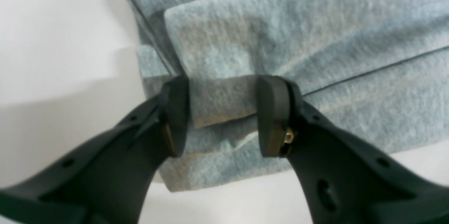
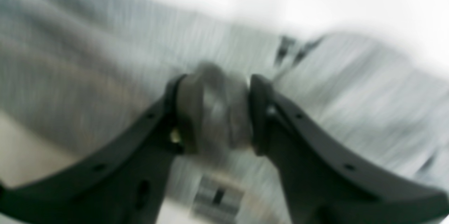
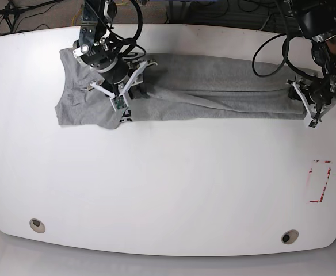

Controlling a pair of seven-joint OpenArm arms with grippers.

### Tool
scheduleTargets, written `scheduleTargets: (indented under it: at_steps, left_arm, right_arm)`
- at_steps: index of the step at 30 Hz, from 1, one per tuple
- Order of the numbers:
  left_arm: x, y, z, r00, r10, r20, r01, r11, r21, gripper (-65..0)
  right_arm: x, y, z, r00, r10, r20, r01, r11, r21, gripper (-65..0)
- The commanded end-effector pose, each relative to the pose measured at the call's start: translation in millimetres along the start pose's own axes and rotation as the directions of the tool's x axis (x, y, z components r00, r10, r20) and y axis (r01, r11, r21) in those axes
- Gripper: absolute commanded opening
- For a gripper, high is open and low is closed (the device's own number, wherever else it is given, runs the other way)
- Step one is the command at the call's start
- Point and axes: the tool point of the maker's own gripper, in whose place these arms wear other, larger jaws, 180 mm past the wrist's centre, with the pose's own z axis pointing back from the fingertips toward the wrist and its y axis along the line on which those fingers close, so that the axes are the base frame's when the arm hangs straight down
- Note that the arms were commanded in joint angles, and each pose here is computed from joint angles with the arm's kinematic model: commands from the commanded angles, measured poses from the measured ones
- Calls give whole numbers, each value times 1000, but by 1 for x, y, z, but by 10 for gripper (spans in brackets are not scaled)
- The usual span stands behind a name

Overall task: Fold the T-shirt properly
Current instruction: 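Grasp the shirt strip end with the right gripper near the collar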

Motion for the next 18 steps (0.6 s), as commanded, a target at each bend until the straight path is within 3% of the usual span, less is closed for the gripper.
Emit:
scheduleTargets:
  at_steps: [1, 9, 18]
  left_arm:
    - [11, 8, 8, 999, -13, 31, 12, 1000, 24, -375]
    - [13, 9, 8, 999, -13, 35, 12, 1000, 25, -375]
    - [13, 9, 8, 999, -13, 37, 12, 1000, 25, -375]
  right_arm:
    - [9, 3, 5, 999, -3, 44, 3, 1000, 6, -474]
    - [-26, 4, 15, 999, -2, -37, 2, 1000, 8, -477]
    - [-33, 8, 30, 999, 12, -44, -11, 1000, 4, -477]
